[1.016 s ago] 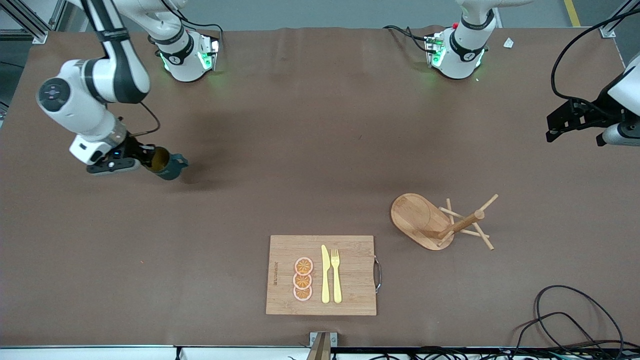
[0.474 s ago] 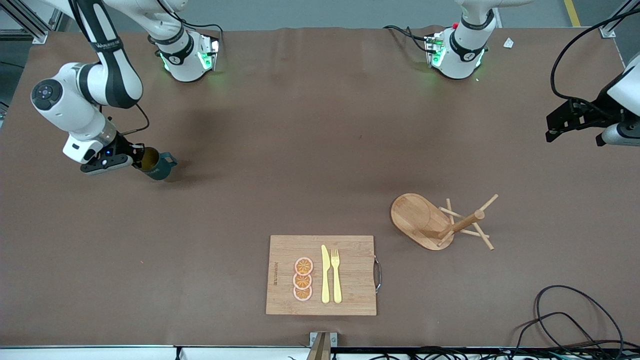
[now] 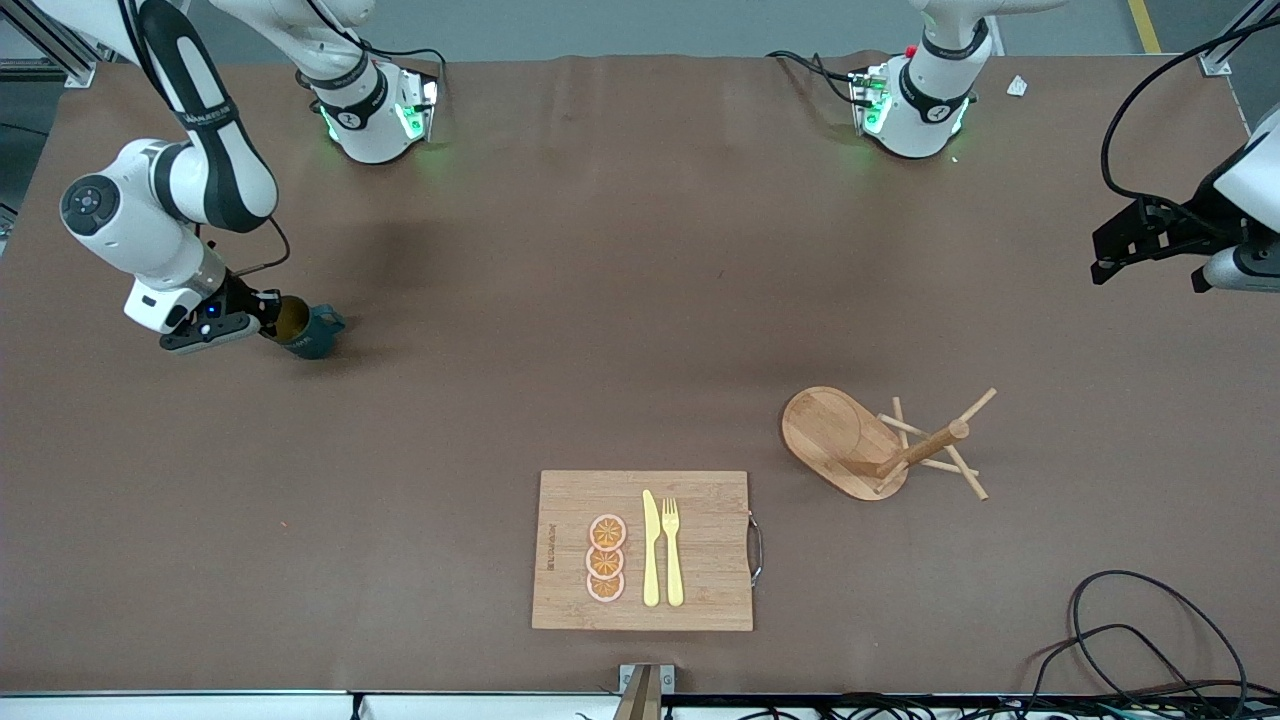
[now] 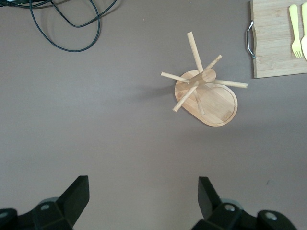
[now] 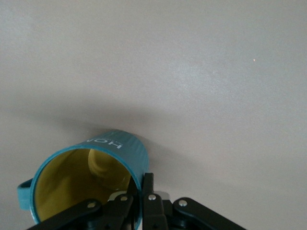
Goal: Transfer cup from left to right arm and place
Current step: 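Carry the teal mug sideways with the right gripper and lower it, then open the right gripper and release the mug on the table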
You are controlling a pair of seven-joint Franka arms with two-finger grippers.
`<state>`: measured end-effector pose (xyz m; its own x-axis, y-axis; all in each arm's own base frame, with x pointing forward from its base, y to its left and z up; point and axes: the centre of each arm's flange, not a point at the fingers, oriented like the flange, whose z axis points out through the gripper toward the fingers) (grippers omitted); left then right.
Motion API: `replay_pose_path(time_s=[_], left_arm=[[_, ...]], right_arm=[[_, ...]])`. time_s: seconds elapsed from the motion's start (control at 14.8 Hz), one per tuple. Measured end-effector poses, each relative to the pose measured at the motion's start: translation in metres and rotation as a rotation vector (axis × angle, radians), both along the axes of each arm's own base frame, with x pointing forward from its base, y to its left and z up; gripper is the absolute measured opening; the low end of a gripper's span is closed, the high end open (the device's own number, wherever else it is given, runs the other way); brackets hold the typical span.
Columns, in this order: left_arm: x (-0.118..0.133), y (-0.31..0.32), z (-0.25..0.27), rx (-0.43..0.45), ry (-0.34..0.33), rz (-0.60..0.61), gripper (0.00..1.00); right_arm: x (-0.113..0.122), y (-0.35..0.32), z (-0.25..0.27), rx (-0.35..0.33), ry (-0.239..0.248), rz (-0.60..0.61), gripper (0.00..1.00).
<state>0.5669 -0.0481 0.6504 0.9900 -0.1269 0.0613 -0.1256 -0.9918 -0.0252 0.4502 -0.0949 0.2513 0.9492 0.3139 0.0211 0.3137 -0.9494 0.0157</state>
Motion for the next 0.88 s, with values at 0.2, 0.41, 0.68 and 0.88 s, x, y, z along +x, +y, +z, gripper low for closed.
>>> replay_pose_path(time_s=[0.2, 0.41, 0.68, 0.88], left_arm=[[0.0, 0.001, 0.0, 0.0, 0.0, 0.002, 1.0], [0.0, 0.001, 0.0, 0.0, 0.0, 0.001, 1.0], [0.0, 0.001, 0.0, 0.0, 0.0, 0.001, 1.0], [0.0, 0.001, 0.0, 0.0, 0.0, 0.001, 1.0]], right_arm=[[0.0, 0.0, 0.0, 0.0, 0.0, 0.014, 0.3], [0.0, 0.002, 0.0, 0.001, 0.005, 0.018, 0.57], [0.0, 0.0, 0.007, 0.084, 0.046, -0.074, 0.96], [0.017, -0.001, 0.047, 0.135, 0.074, -0.081, 1.0]])
